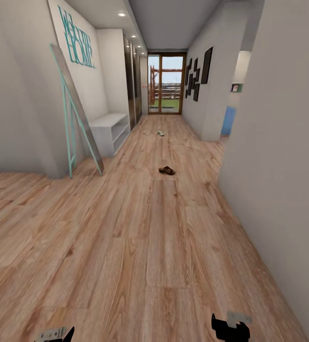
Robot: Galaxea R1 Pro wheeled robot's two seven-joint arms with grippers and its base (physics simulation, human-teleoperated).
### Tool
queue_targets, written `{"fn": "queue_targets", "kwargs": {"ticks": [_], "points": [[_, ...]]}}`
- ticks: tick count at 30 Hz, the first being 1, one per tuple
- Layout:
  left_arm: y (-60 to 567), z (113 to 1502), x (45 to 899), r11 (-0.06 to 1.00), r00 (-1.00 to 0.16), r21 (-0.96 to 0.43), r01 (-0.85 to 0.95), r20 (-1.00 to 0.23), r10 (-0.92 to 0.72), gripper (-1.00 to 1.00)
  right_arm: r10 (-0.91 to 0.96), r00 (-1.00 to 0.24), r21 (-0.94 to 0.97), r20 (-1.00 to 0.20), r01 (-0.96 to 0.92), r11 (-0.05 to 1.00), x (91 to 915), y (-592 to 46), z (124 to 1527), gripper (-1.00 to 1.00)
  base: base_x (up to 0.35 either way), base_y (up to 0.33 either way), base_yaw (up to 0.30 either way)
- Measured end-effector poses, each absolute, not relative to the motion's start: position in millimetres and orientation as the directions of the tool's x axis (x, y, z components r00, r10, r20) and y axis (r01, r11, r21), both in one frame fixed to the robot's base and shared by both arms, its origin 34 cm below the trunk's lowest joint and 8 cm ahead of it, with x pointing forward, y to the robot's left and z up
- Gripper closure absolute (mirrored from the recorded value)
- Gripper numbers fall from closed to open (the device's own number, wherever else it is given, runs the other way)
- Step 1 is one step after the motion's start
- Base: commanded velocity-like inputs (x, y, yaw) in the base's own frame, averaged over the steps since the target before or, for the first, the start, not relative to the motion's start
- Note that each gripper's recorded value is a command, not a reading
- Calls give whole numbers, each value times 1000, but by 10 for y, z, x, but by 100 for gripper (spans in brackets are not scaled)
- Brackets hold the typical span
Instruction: Pick up the two gym shoes and the two sandals from the corridor floor and place them onto the hallstand (shoe rack) in the corridor, making sure they are on the rack and not on the floor. Arrange them so the two gym shoes are next to each other and the two sandals are next to each other.
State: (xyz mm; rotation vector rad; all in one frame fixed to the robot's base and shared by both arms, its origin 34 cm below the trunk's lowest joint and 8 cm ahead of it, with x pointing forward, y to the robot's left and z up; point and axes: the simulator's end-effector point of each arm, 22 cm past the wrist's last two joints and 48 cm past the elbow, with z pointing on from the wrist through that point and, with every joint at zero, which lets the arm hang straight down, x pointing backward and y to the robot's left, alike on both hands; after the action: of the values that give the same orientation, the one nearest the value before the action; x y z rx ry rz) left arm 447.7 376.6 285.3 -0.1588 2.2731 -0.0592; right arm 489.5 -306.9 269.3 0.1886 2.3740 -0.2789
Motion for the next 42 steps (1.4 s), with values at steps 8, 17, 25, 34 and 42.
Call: {"fn": "queue_targets", "kwargs": {"ticks": [8,17,25,34,42], "points": [[3767,2851,4476,991,-643,-96,-97,-754,-136,-100,58,-726,-149,-686,217,965,4886,-3088,2691,-100,331,98,0],[3769,2851,4476,991,-643,-96,-98,-754,-136,-100,59,-725,-150,-687,220,964,4889,-3096,2695,-100,332,77,0],[3769,2851,4475,991,-643,-96,-98,-754,-136,-100,58,-725,-148,-687,218,965,4889,-3090,2694,-100,332,72,0],[3769,2851,4477,991,-643,-96,-98,-754,-136,-100,60,-725,-148,-687,219,964,4888,-3090,2693,-100,333,72,0],[3769,2851,4476,991,-643,-96,-98,-754,-136,-100,59,-725,-148,-686,219,964,4883,-3091,2690,-100,333,77,0]]}}
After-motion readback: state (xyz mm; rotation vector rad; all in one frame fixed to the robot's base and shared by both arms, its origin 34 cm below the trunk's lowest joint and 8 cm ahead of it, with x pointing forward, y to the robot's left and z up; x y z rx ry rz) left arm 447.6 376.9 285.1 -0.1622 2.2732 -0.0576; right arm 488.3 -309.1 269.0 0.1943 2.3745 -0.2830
